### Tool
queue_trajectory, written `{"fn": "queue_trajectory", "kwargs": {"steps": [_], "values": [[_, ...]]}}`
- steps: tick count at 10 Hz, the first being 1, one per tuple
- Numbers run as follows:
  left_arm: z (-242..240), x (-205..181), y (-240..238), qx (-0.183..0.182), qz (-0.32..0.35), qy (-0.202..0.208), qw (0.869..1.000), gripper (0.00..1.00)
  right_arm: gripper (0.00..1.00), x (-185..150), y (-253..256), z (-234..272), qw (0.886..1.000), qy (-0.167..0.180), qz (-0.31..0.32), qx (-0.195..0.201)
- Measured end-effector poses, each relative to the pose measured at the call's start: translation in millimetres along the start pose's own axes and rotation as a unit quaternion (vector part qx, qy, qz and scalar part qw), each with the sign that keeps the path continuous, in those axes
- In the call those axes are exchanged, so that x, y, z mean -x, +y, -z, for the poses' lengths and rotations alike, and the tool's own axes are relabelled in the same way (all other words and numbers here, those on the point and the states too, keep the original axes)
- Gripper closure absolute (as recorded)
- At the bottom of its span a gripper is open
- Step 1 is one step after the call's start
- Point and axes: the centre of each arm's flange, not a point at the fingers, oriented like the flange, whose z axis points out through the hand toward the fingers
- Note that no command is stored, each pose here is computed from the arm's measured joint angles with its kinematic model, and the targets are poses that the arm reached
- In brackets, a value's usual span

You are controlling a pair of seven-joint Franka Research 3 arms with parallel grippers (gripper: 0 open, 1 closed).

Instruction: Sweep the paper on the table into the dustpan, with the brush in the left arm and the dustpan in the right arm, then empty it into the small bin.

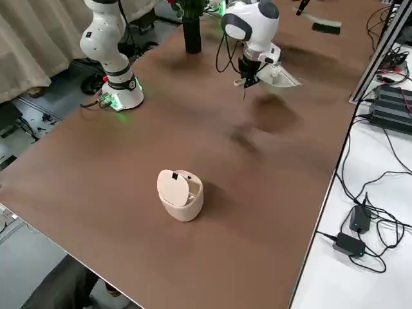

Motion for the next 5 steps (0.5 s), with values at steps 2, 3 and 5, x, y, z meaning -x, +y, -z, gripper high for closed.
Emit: {"fn": "queue_trajectory", "kwargs": {"steps": [2,3,5], "values": [[-13.3,5.6,-76.0,-0.004,-0.033,0.003,0.999,0.73,0.67,4.1,6.5,6.1,1.0,0.011,-0.021,0.003],[-29.1,7.2,-105.9,-0.009,-0.036,0.002,0.999,0.73,0.67,10.8,15.2,12.2,0.999,0.016,-0.045,0.006],[-79.8,13.5,-131.0,-0.006,-0.032,-0.017,0.999,0.73,0.67,15.9,33.3,39.3,0.992,0.035,-0.121,0.024]]}}
